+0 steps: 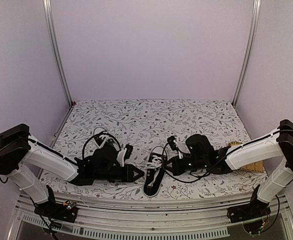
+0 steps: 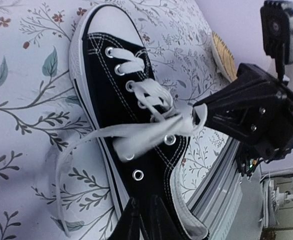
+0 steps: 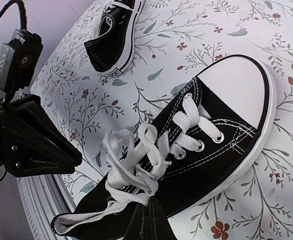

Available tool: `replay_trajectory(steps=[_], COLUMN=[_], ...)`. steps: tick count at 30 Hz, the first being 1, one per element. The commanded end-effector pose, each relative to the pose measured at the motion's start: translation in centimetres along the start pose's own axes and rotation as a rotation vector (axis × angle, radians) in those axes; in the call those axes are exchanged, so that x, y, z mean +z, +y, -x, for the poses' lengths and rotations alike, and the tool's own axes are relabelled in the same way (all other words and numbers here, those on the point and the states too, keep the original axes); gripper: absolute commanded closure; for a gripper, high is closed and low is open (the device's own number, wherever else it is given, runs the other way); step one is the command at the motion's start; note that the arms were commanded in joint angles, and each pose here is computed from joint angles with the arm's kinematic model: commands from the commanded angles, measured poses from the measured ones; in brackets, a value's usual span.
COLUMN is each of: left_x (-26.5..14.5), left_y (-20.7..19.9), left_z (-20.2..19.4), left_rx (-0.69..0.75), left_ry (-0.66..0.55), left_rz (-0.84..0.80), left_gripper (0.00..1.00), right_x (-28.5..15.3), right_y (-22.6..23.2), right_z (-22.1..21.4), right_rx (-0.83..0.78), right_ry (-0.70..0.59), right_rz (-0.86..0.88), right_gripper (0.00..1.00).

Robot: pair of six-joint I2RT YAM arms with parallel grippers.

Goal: Tie the shoes
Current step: Cross the half-tied shoelace with the shoelace loop.

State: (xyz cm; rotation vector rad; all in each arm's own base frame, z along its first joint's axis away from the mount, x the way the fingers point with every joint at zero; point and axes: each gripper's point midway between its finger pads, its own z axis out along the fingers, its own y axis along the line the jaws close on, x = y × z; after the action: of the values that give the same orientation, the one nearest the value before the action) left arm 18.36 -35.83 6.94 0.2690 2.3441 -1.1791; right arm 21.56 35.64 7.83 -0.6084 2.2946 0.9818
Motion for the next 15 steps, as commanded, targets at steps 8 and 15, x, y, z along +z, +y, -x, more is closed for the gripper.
replay_trajectory(steps=[8, 15], left_x=[-2.7, -3.1], left_y=[1.2, 0.3], left_z=[-1.4, 4.4], left_rx=[-0.017, 0.07], left_ry=[-0.019, -0.098], left_rz=[0.03, 0.068], left_gripper=[0.45, 0.39], right_x=[0.4, 0.3], right_y=[0.1, 0.6], right_z=[-0.3, -0.8], right_rx=[-0.014, -0.025], right_ry=[0.022, 0.041], right_rz=[0.013, 0.047], right_gripper=[0.98, 0.98])
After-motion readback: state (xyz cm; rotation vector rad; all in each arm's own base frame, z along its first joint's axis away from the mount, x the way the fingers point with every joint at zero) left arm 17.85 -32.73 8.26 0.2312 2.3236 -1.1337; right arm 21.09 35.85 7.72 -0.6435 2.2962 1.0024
